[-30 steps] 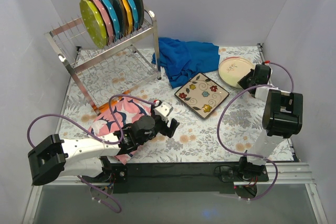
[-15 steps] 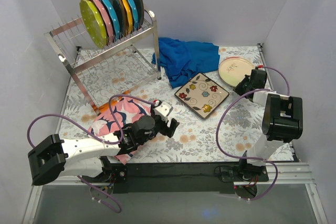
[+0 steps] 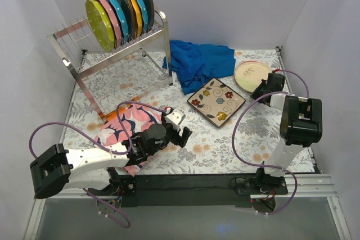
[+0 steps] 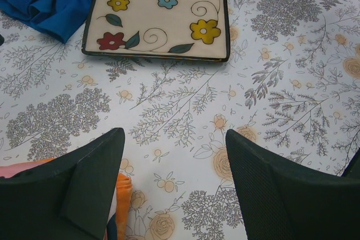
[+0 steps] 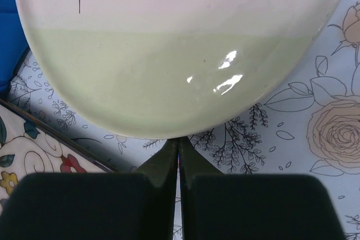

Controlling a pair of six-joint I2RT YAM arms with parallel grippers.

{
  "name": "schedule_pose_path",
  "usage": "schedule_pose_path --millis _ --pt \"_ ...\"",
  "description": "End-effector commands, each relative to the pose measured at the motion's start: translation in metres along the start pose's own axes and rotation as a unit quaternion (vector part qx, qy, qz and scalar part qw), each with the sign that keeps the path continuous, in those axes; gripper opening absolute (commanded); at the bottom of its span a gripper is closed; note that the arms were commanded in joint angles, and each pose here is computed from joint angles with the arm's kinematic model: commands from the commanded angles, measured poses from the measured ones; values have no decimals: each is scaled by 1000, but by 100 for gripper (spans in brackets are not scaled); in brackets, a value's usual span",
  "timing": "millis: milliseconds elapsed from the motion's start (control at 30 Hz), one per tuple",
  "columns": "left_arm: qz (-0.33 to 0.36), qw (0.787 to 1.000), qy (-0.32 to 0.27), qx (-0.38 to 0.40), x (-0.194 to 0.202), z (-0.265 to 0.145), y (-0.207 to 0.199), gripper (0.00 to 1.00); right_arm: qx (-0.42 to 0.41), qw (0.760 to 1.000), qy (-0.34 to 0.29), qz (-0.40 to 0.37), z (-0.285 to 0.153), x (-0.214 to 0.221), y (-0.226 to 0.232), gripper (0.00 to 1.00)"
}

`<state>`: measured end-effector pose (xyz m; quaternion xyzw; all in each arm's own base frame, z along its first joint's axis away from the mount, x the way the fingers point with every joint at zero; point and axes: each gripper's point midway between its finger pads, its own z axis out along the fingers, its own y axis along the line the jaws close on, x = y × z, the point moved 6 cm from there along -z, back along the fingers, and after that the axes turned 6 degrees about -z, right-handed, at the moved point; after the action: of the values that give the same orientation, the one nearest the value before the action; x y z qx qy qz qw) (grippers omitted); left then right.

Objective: Unload the plates from the dish rack
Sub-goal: Place the plate at the center of the board.

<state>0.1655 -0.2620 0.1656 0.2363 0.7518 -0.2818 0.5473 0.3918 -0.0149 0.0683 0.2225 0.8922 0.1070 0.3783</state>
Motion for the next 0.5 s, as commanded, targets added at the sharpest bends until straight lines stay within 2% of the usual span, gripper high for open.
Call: schedule_pose_path --millis 0,467 --pt "-1 1000 -11 0 -9 1 -3 71 -1 999 -44 -17 3 -30 8 4" --pt "2 1000 -8 -9 -8 2 -1 71 1 999 -34 -23 13 -32 9 4"
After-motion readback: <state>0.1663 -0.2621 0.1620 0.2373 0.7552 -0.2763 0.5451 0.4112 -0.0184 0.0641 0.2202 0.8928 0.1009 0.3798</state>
